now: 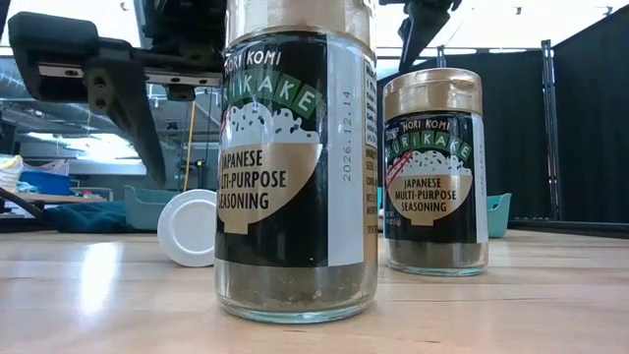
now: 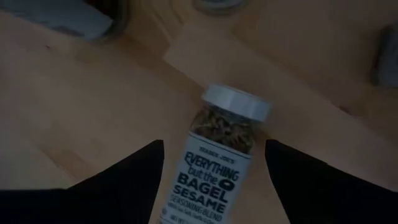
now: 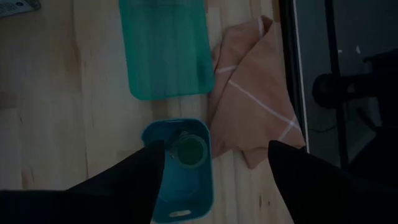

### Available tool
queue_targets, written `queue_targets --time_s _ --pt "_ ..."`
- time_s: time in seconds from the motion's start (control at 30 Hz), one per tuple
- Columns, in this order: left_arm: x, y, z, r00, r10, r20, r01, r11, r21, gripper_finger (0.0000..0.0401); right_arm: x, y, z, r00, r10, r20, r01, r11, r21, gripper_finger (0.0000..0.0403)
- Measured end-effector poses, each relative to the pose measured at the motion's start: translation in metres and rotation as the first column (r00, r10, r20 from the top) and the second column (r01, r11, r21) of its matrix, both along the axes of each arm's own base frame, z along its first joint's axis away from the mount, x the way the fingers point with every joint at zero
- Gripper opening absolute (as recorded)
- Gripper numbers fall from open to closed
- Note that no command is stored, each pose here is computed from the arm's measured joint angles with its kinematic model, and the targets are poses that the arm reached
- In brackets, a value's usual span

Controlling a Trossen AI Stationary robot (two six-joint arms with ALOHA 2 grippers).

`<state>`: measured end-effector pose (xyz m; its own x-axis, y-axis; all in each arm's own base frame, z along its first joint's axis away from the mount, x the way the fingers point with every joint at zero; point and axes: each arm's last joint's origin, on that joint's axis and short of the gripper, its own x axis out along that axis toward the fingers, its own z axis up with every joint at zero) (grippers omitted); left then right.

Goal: Sort spices by type
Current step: Put the top white seasoning bottle into the transparent green bin

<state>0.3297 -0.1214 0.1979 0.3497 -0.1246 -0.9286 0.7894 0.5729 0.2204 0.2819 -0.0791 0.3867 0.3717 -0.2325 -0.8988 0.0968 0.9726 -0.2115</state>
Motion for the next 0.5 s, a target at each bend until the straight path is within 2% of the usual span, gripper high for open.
queue_targets --time_s 0.07,0.23,0.5 --pt "0.001 -0.001 -0.002 1.000 -0.021 -0.005 0.021 1.000 -0.018 0.0287 0.000 -0.001 0.000 1.000 0.001 0.002 -0.001 1.000 -0.002 0.0293" --pt "0.003 -0.003 -0.013 0.994 -0.107 -0.028 0.108 0.994 0.018 0.0287 0.001 -0.001 0.001 1.000 0.001 0.013 -0.001 1.000 -0.005 0.0295" --pt "0.009 -0.003 -0.021 0.991 -0.132 -0.016 0.133 0.991 0.031 0.0287 0.001 -0.001 0.001 1.000 0.002 0.014 -0.002 1.000 -0.003 0.0291"
